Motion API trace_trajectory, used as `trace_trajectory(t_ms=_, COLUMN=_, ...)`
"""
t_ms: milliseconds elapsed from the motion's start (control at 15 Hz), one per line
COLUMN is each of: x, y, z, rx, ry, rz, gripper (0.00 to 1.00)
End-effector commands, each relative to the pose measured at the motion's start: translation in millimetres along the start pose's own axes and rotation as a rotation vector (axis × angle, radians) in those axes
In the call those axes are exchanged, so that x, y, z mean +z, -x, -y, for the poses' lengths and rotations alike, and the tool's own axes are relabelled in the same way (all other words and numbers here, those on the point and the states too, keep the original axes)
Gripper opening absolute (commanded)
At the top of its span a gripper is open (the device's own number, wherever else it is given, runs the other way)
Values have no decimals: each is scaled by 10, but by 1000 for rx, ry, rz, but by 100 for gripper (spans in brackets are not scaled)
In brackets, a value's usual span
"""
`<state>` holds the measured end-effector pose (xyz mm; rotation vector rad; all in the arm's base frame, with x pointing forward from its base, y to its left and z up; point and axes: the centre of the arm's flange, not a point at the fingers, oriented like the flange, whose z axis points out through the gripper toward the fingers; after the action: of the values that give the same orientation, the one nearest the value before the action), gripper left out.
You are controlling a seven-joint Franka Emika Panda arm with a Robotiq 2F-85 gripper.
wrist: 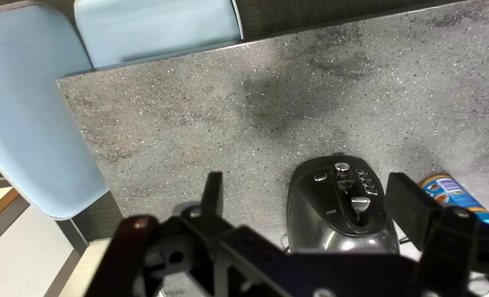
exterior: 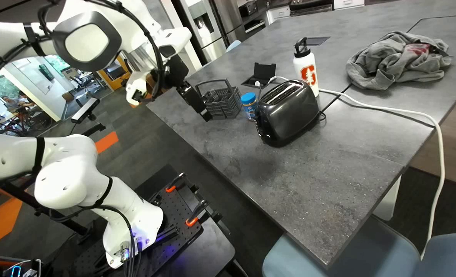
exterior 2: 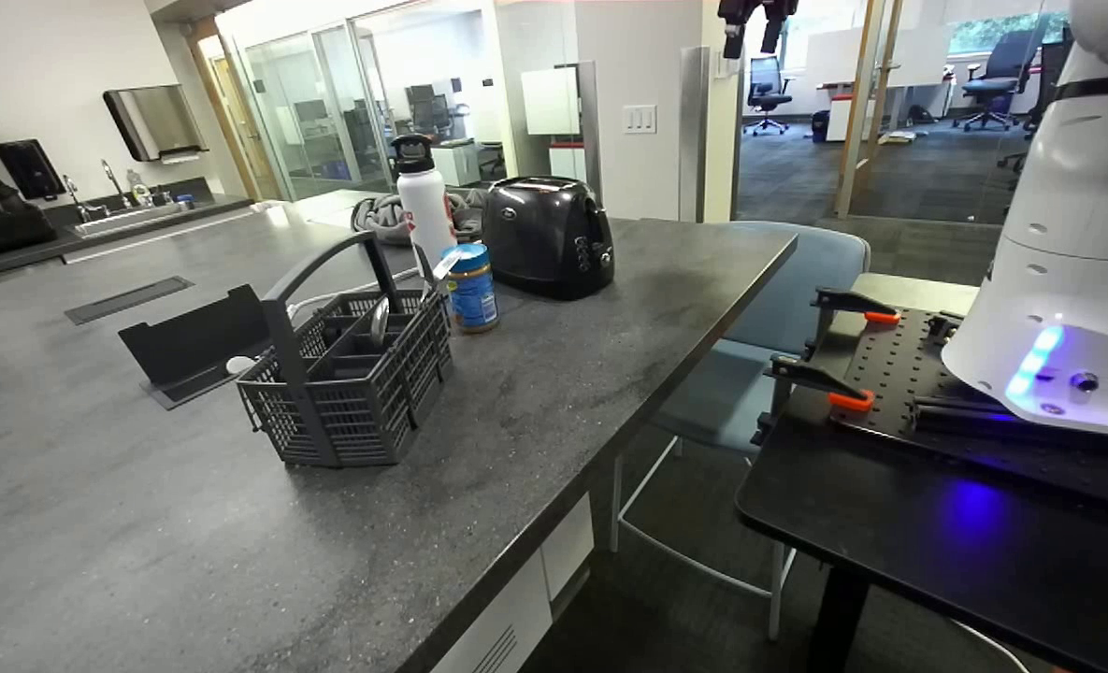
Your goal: Take the lid off the bottle and put it on the counter
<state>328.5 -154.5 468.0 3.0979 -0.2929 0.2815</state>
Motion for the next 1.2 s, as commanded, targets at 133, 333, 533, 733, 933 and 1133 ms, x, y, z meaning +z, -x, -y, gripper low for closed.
trace_trajectory(t_ms=133, x=0, y=0, z=0, rx=0, ry=0, rz=0, gripper=100)
trace_trajectory(t_ms=333, x=0, y=0, z=0, rx=0, ry=0, rz=0, gripper=100)
trace_trajectory(t_ms=533, x=0, y=0, z=0, rx=0, ry=0, rz=0, gripper=100)
trace_trajectory(t_ms=733, x=1, y=0, z=0, rx=0, ry=0, rz=0, gripper=100)
trace_trajectory(t_ms=933, x=1, y=0, z=0, rx=0, ry=0, rz=0, gripper=100)
trace_trajectory(t_ms=1133, x=45, y=-307, z=227, rx=-207, ry=9, rz=-9, gripper=100)
